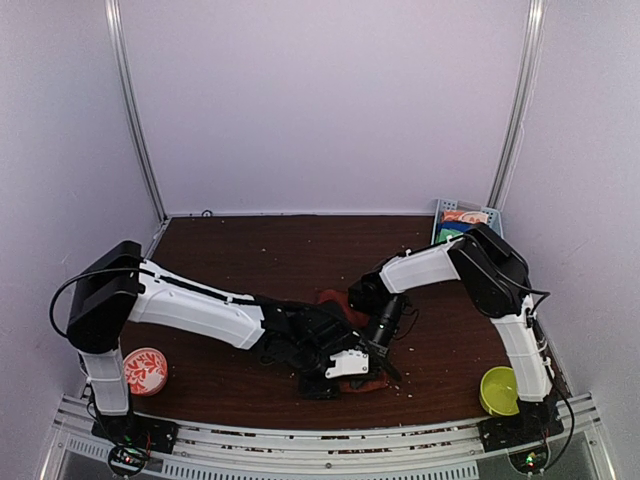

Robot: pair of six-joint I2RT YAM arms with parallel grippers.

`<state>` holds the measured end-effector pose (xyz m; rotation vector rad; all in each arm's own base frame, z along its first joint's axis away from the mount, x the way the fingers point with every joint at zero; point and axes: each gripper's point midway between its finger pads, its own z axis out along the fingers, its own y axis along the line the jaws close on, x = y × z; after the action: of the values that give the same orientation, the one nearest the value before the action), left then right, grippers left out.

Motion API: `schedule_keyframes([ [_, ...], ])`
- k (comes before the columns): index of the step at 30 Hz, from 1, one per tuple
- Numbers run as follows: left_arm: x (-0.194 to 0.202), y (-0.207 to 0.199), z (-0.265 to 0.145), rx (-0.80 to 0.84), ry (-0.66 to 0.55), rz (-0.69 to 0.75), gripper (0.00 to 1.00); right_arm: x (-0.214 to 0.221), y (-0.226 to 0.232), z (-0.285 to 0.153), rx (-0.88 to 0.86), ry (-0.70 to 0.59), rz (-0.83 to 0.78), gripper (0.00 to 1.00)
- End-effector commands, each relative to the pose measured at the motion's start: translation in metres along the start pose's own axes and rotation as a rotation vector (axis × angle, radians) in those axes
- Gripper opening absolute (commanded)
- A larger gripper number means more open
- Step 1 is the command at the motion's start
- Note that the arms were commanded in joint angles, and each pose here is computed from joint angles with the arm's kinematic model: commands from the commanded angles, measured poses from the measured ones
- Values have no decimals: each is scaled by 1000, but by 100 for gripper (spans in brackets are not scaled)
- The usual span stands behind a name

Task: Roll the towels
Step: Roll the towel at the center of the board.

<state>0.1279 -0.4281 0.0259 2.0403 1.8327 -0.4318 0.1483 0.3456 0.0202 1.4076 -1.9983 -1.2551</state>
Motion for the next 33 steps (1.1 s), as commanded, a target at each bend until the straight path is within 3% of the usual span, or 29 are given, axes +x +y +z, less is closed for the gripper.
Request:
schedule_keyframes([
  [1, -15, -2, 7, -5, -21, 42, 41, 31, -41, 16, 104, 129, 25, 0],
  [4, -19, -1, 9, -12, -38, 34, 37, 31, -40, 16, 101, 128, 26, 0],
  [9, -24, 6, 5, -49, -42, 17, 41, 31, -40, 16, 98, 126, 26, 0],
  [16, -28, 12, -8, -130, -39, 19, 41, 33, -39, 17, 92, 128, 28, 0],
  [28, -21, 2, 7, -83, -1, -1, 7, 31, -29, 14, 71, 129, 4, 1],
  [31, -17, -4, 12, -47, 15, -4, 2, 29, 11, -3, -34, 113, -135, 18],
  [33, -14, -10, 13, -14, 21, -13, 0, 21, 25, -22, -11, 63, -180, 31],
])
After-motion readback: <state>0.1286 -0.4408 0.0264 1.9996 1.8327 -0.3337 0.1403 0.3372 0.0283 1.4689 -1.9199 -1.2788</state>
